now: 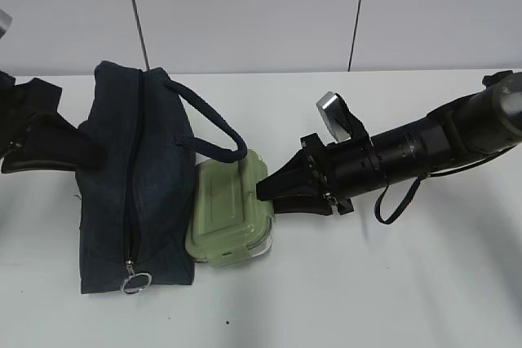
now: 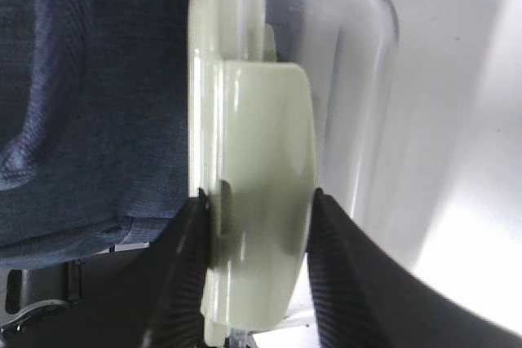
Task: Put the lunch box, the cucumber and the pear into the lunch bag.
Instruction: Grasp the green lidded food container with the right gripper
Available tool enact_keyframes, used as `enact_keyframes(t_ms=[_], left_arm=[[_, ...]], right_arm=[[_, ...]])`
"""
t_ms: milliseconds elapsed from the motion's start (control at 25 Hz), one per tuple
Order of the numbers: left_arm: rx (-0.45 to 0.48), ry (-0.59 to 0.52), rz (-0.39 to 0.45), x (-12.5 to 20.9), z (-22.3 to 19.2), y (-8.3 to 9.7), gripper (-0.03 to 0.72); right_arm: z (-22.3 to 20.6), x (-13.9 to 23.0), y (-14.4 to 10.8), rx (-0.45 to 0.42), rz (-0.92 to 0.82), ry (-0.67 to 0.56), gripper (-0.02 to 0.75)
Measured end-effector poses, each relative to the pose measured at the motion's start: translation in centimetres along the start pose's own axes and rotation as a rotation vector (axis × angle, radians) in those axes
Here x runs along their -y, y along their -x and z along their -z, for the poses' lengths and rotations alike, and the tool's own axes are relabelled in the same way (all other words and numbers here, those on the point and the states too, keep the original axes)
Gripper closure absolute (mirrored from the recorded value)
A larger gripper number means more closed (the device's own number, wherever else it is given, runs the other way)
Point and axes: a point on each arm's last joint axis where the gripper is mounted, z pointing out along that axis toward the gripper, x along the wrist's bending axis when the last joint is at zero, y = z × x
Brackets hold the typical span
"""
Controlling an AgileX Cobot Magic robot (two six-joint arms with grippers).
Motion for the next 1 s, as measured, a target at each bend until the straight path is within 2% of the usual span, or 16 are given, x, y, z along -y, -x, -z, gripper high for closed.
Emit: enact_keyframes(t_ms=[200,440,720,1000], left_arm=[[0.001,-0.001,0.000,0.01,0.00,0.01,0.703],[0.001,-0.002,0.000,0.01,0.00,0.01,0.703],[0.002,-0.002,0.000,0.02,0.00,0.02,0.703],[0.002,-0.003,0.000,0.03,0.00,0.02,0.703]], right_arm=[[0.01,0.24,0.02,0.008,0.019,-0.035,0.435],[0.02,0.59,0.33,0.037,0.043,-0.078,0.346],[0.02,0.62,0.36,0.041,0.045,-0.082,0.316],[0.03,0.71,0.42,0.048,0.012,-0.091,0.199]])
